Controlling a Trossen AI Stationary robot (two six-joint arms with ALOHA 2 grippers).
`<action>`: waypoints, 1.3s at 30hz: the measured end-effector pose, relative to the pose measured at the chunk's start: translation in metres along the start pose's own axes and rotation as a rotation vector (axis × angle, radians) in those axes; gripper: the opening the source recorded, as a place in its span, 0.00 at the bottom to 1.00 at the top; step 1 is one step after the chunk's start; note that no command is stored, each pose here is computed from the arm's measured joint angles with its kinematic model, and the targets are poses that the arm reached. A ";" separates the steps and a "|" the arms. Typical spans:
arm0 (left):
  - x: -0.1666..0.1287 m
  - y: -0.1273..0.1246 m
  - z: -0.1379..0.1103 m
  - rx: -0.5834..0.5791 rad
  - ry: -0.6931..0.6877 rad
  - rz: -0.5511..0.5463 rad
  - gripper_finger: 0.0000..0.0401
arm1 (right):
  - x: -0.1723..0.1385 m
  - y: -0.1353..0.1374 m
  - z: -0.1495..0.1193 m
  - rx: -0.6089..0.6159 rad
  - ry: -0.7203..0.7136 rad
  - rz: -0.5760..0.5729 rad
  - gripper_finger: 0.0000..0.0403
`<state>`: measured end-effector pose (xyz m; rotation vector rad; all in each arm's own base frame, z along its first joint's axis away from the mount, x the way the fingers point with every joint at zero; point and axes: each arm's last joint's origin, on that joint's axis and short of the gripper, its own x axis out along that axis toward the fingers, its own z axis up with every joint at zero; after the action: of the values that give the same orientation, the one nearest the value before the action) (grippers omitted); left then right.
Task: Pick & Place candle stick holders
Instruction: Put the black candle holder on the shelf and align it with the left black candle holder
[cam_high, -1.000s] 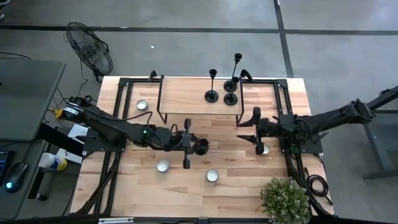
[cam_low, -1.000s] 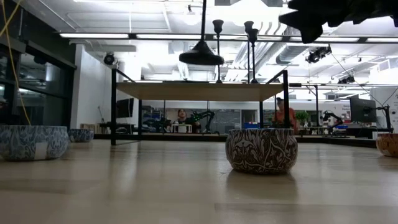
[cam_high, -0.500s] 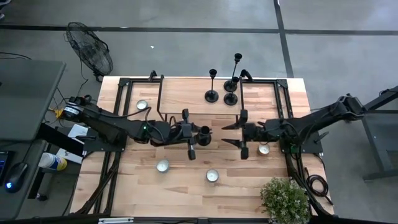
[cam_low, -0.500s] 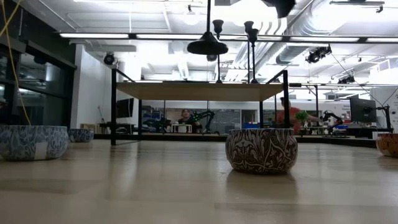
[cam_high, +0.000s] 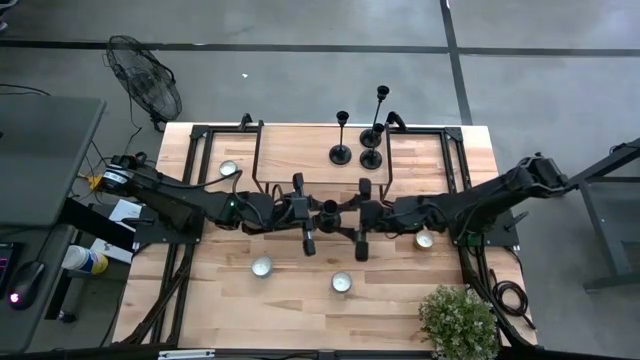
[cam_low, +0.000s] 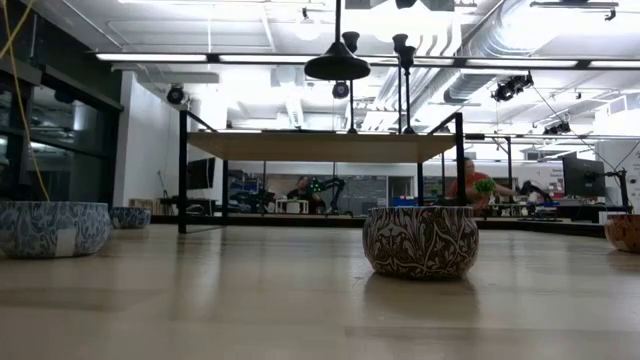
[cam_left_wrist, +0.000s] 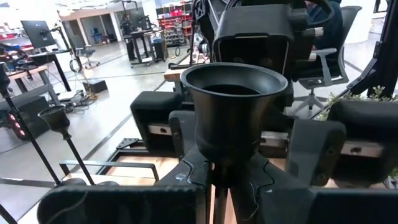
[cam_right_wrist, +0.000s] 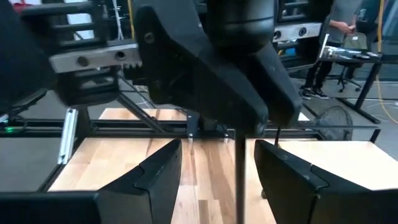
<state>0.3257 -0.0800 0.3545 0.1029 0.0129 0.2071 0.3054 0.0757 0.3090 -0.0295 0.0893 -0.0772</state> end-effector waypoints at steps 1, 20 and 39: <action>0.000 0.000 0.000 -0.001 0.000 -0.003 0.06 | 0.002 0.000 0.001 0.000 0.000 -0.007 0.48; 0.000 0.000 0.000 -0.005 -0.001 -0.009 0.06 | 0.003 0.001 0.001 0.072 0.007 -0.021 0.13; 0.000 -0.001 0.000 0.003 -0.001 -0.020 0.16 | 0.003 0.001 0.001 0.085 0.008 -0.029 0.01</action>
<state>0.3259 -0.0806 0.3545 0.1060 0.0130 0.1870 0.3084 0.0761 0.3101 0.0549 0.0933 -0.1103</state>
